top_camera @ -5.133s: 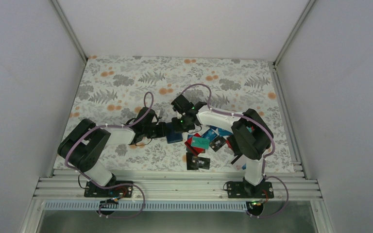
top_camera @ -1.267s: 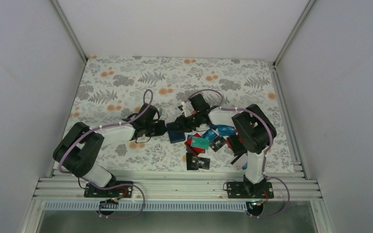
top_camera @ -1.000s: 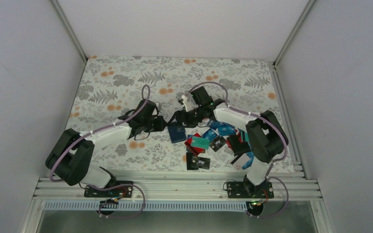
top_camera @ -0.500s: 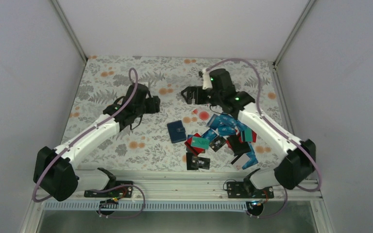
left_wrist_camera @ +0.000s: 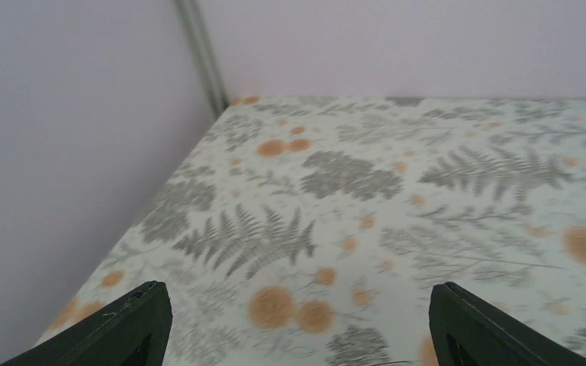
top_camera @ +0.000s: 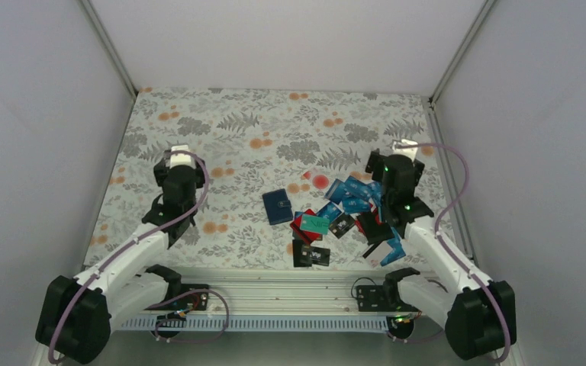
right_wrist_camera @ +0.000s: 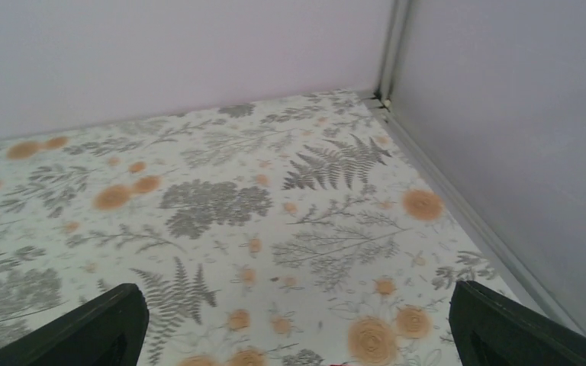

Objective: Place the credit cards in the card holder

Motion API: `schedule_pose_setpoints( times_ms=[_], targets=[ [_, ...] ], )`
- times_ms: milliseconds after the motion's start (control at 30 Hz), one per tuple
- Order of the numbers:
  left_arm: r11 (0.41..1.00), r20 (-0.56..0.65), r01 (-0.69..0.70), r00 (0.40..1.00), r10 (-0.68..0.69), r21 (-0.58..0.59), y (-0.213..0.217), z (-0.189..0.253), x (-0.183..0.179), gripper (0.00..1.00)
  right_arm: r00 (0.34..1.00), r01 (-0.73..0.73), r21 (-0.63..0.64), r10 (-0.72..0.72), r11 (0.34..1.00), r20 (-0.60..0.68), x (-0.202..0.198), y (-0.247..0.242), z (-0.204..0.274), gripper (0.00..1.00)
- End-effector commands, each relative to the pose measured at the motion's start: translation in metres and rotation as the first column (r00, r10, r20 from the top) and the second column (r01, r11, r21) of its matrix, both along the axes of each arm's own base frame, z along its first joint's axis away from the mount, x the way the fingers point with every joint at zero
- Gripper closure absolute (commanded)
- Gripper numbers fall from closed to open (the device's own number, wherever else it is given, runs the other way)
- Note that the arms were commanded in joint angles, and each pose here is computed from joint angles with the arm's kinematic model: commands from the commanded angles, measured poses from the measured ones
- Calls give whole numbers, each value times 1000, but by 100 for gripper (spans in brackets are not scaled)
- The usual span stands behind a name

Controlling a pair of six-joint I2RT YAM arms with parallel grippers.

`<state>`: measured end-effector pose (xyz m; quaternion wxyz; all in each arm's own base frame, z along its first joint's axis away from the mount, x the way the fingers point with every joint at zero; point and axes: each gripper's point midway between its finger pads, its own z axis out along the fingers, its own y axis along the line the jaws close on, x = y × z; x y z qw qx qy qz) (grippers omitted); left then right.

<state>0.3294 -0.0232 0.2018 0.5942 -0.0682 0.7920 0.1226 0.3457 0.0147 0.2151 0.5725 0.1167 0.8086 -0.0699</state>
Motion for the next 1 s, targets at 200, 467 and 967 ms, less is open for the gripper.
schedule_pose_setpoints(
  times_ms=[200,467,967],
  targets=[
    [982,101,-187,977,186,2,52,-56,-14,20,977,-86,-46,93,995,193,16,-23,-26,0],
    [996,202,-53,979,39,68,46,-40,11,24,949,-180,-72,192,981,250,38,-15,-47,0],
    [992,214,119,969,-125,38,46,-59,48,6,922,-299,-61,305,952,238,47,-11,-69,0]
  ],
)
